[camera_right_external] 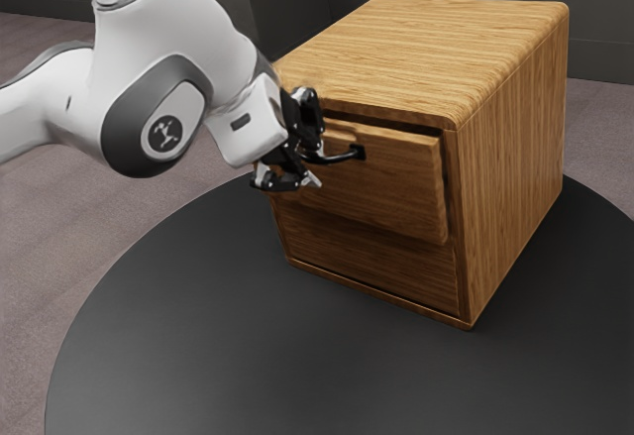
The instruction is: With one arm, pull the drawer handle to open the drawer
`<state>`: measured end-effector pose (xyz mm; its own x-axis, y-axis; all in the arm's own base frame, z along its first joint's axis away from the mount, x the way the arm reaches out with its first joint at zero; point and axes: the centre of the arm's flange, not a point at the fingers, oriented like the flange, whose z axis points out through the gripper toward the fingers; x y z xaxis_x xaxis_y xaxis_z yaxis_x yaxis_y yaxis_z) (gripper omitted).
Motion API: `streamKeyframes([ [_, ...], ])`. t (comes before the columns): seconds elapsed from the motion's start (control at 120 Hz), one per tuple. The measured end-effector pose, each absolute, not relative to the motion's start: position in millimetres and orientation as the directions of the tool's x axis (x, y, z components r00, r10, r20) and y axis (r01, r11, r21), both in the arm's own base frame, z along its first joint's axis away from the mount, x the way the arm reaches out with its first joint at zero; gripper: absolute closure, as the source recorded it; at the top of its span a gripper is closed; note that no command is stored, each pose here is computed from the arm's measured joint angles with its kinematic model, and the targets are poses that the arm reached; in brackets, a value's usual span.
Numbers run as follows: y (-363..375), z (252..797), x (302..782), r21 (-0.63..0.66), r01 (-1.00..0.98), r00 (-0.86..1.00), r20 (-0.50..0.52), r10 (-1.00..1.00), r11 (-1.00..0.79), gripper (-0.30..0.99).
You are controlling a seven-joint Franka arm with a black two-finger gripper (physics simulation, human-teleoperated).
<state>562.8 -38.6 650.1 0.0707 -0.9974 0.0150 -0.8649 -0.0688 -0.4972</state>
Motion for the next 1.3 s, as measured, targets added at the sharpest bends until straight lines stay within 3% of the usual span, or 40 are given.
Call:
streamKeyframes([
  [0.358, -51.6, 660.0, 503.6, -0.512, -0.857, 0.070, -0.012, -0.998, -0.054, 0.76],
  [0.683, -53.5, 654.2, 461.9, -0.517, -0.854, 0.087, -0.024, -0.996, -0.062, 0.65],
  [1.3, -51.8, 650.2, 413.1, -0.515, -0.852, 0.127, -0.033, -0.991, -0.092, 0.66],
])
